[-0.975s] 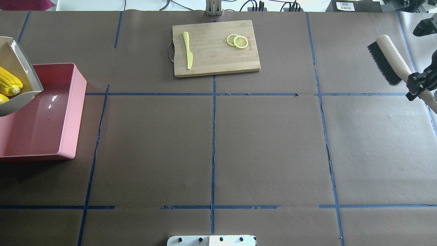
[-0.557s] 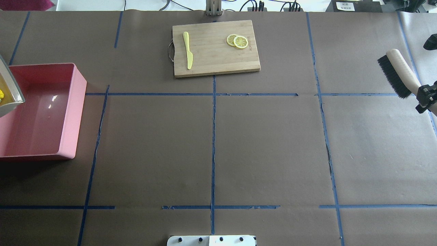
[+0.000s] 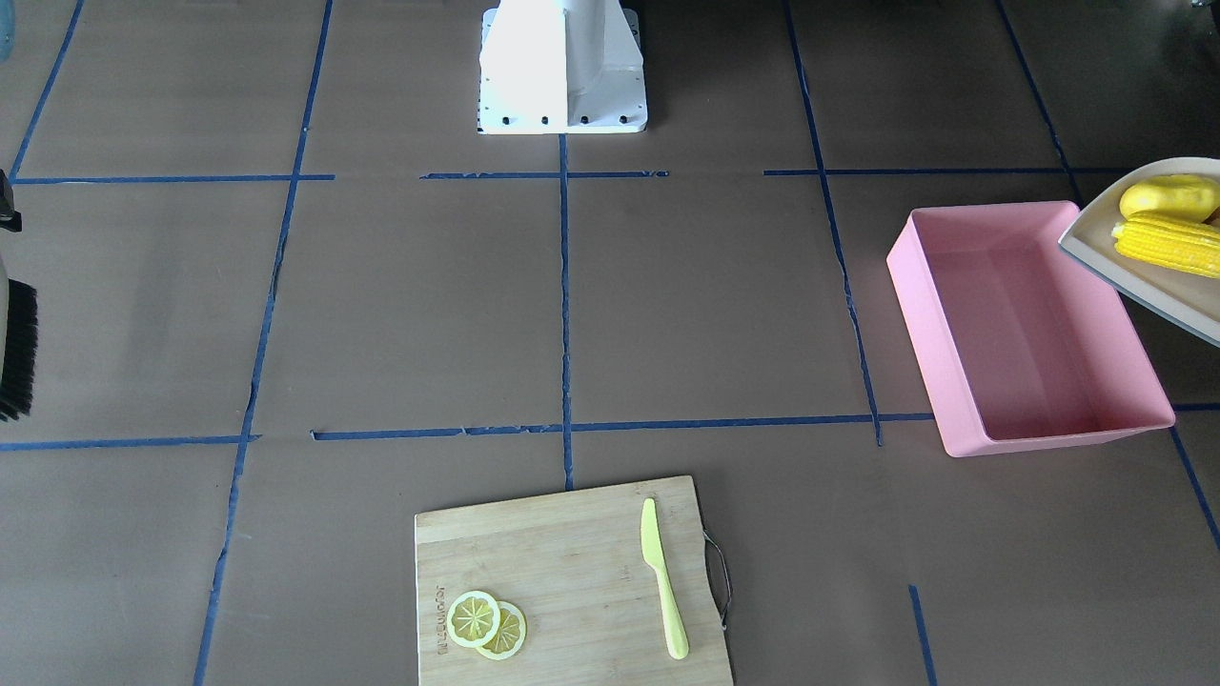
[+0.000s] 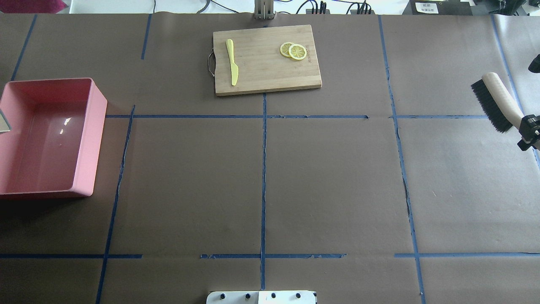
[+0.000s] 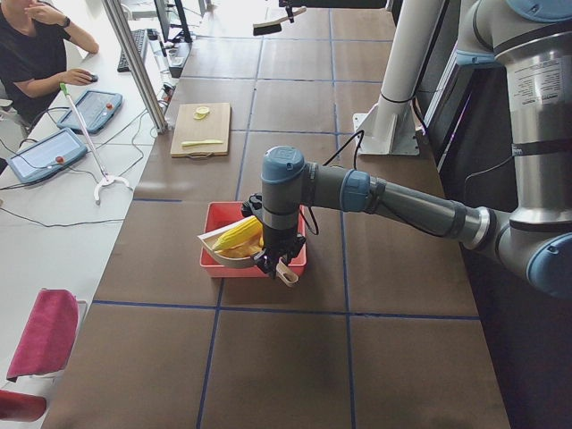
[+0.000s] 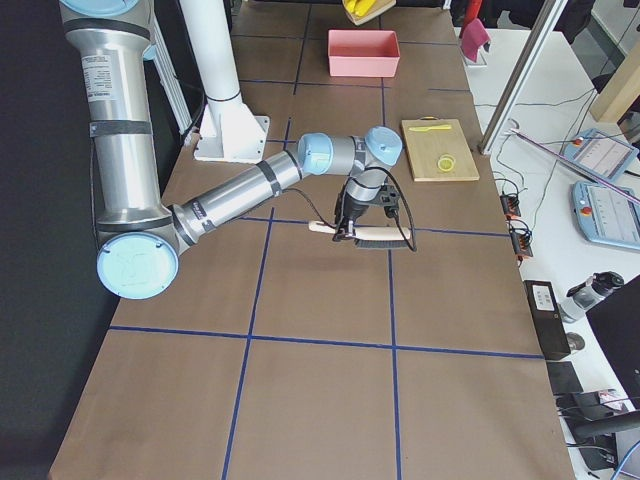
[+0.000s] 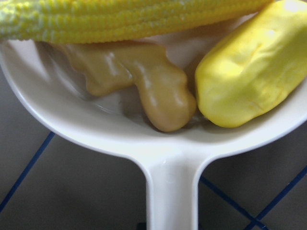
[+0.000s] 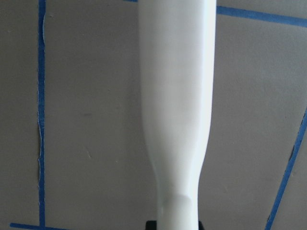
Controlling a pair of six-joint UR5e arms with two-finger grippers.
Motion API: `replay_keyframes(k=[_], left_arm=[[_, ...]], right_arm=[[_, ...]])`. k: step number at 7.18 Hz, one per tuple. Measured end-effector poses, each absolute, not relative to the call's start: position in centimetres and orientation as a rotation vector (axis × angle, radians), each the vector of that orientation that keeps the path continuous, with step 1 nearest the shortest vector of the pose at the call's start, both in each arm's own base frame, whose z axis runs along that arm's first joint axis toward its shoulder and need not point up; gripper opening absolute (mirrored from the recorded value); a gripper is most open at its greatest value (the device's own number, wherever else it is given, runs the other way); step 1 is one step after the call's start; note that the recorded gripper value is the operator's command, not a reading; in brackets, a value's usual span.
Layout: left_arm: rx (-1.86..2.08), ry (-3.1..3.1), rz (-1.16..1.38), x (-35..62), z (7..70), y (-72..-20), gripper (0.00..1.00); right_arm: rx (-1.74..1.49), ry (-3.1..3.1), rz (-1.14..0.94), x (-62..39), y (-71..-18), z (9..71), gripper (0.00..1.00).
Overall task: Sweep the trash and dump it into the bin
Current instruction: 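Tip the dustpan over the pink bin with the left gripper to dump the vegetables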
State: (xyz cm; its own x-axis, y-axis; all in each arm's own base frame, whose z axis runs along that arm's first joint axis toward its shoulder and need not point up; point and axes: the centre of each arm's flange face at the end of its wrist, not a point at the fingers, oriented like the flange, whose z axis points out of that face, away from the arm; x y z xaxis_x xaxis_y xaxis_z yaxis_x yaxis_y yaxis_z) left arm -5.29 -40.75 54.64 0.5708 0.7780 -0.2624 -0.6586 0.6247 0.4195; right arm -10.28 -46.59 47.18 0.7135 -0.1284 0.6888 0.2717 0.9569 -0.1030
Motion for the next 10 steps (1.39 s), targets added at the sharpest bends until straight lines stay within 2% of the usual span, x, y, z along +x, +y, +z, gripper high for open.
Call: replay_keyframes(k=[6,10], left_arm=[[0.260,0.268,0.923,-4.0,53.1,-42.7,0.03],[0.256,0.206,0.952,-3.3,52.0,-42.9,0.03]], right_arm=[[-0.267,-0.736,-0.232,-13.1,-43.3,50.8,0.01],[-0.308,-0.749,-0.064,-16.3,-39.7,53.4,0.02]])
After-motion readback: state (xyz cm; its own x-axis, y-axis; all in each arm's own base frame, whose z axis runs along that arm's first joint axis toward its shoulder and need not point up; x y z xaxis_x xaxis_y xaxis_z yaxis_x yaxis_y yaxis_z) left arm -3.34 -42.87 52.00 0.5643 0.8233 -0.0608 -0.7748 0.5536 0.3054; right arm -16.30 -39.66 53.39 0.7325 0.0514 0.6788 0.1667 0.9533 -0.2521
